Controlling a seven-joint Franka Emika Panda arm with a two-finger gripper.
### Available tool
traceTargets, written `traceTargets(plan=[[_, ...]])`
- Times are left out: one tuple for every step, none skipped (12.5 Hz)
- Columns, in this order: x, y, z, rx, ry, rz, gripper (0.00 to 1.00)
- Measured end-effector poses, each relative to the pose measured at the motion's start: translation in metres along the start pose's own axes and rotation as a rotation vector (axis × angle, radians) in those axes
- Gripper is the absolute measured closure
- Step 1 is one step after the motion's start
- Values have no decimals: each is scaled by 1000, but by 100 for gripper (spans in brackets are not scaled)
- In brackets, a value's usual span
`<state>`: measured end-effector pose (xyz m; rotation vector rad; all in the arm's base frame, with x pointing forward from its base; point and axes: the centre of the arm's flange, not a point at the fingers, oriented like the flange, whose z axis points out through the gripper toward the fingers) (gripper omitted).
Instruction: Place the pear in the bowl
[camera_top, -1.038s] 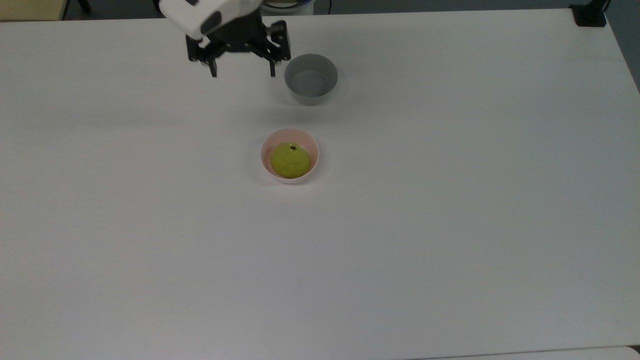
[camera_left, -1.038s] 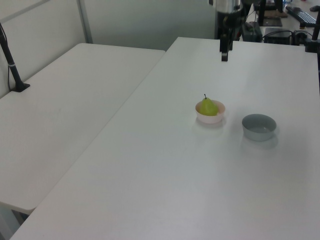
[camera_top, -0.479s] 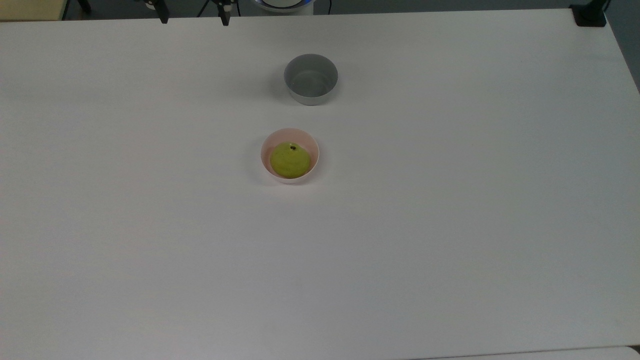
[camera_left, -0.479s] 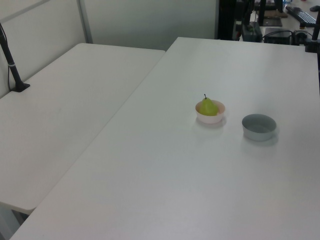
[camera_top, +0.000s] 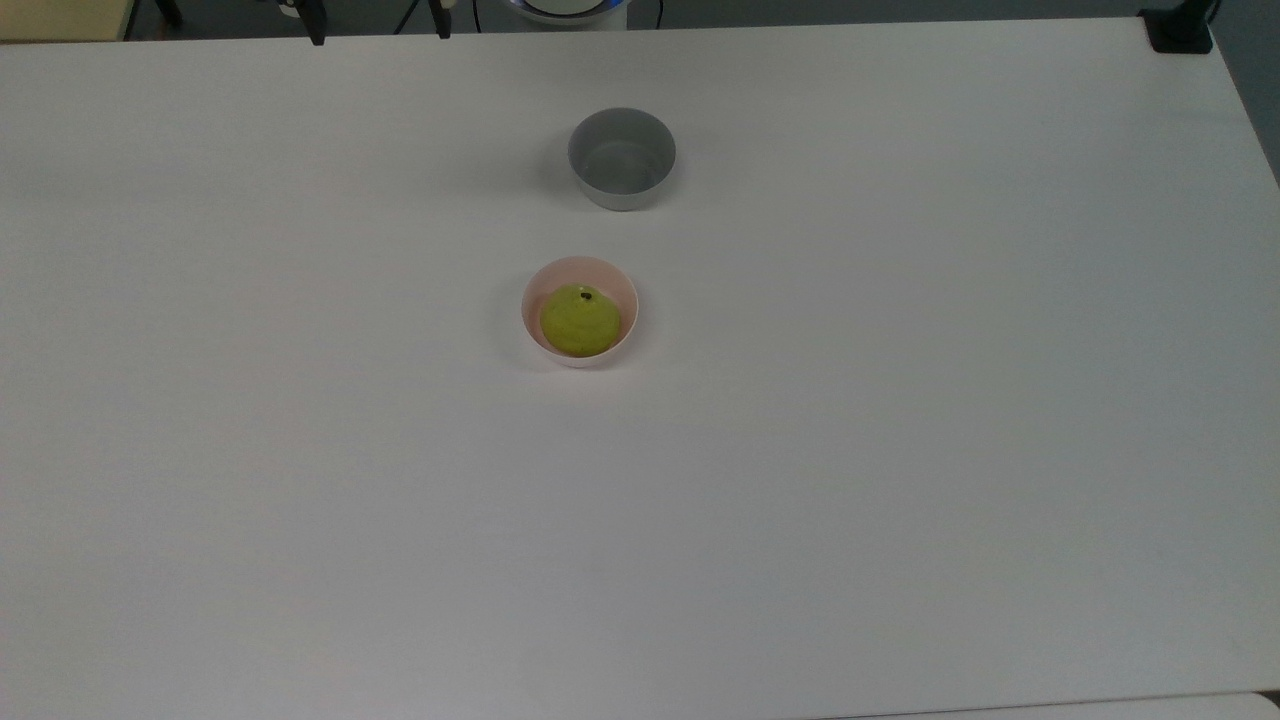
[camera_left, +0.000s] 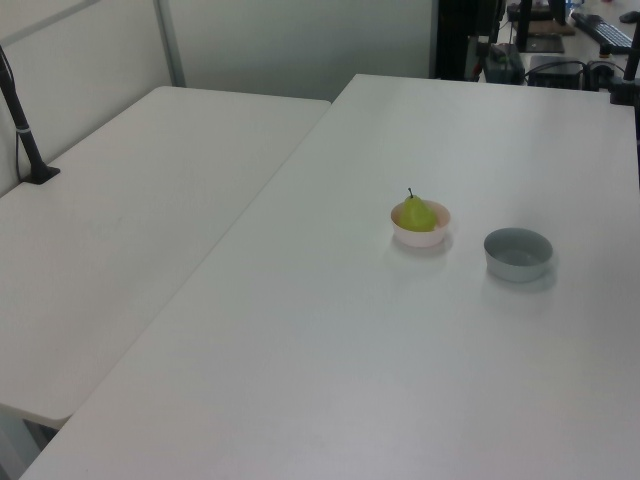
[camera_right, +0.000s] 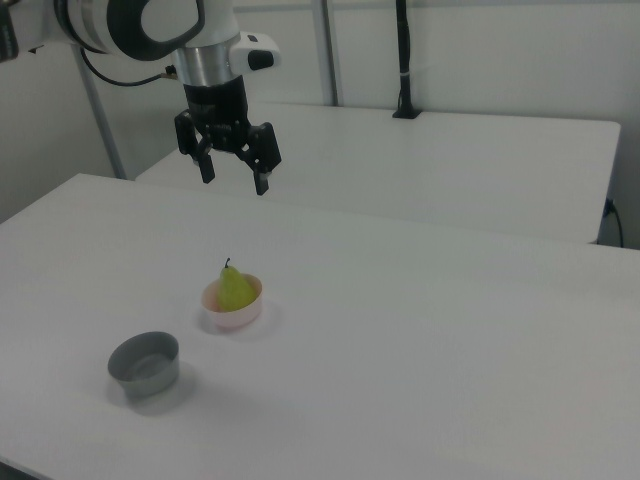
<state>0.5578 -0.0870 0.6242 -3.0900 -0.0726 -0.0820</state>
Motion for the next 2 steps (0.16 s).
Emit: traceTargets(plan=[[0, 0, 0, -6, 1, -4, 0], [1, 0, 0, -6, 2, -9, 0]])
